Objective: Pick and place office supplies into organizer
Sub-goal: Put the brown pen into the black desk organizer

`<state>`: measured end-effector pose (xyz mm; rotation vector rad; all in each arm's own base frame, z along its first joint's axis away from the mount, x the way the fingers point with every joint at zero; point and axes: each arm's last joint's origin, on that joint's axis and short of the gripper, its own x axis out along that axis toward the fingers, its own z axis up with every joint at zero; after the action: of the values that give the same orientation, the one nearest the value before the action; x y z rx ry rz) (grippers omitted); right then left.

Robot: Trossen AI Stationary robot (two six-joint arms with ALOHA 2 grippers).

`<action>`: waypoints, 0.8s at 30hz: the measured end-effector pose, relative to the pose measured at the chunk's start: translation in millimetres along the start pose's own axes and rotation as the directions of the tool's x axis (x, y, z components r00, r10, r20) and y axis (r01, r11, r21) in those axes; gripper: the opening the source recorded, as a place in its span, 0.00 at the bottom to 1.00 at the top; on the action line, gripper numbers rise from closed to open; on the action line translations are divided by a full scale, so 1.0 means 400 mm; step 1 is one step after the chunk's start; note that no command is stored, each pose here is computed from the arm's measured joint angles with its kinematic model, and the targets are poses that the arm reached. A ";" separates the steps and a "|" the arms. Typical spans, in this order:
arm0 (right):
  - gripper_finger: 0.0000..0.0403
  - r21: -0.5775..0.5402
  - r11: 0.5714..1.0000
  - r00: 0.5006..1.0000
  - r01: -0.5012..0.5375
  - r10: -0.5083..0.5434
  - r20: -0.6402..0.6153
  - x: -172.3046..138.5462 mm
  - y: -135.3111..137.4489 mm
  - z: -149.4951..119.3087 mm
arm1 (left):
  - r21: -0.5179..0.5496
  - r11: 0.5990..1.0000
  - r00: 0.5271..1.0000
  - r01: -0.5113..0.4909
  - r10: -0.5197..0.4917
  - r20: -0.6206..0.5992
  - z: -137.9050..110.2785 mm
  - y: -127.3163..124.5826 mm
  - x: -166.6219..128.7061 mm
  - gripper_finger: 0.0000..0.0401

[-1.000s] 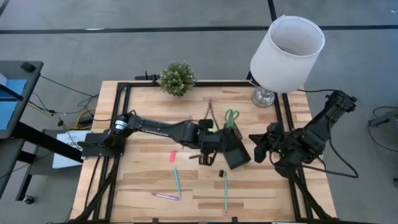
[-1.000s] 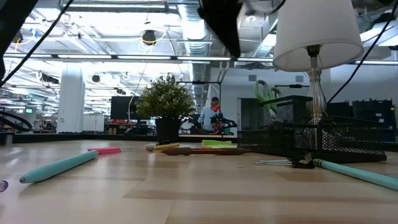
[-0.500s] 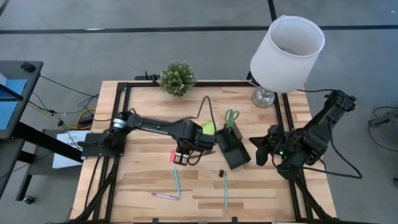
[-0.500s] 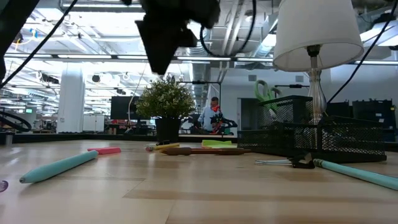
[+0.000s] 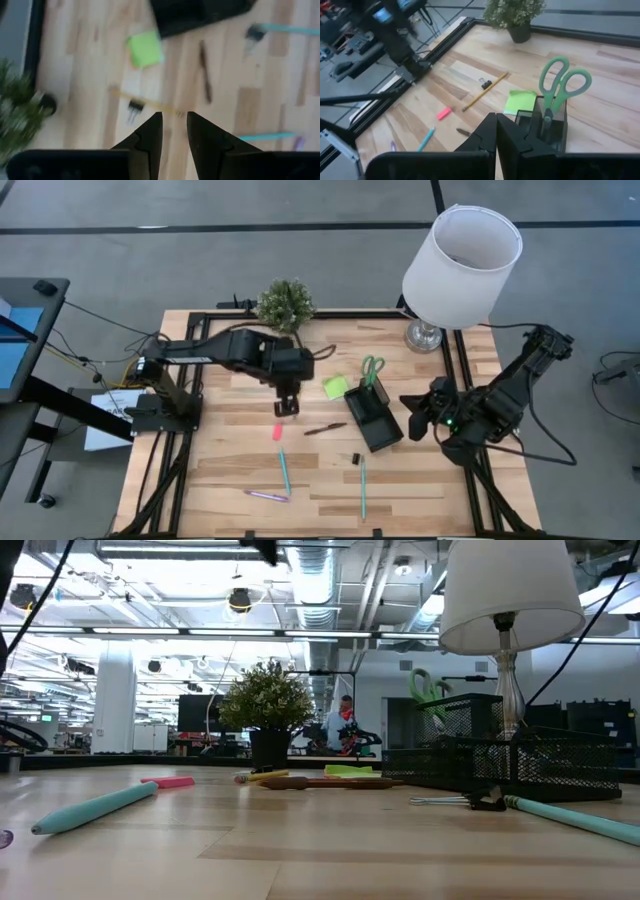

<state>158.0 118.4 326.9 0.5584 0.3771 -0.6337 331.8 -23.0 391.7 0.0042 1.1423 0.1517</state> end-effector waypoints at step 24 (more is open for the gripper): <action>0.00 0.022 0.999 0.998 0.045 -0.046 0.033 0.027 -0.003 0.020 | -0.211 0.921 0.892 0.328 -0.228 0.390 -0.253 -0.077 0.171 0.21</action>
<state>166.6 108.1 327.7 0.5599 0.3524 -0.6912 271.5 -52.5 285.1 -0.3657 0.7370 0.0445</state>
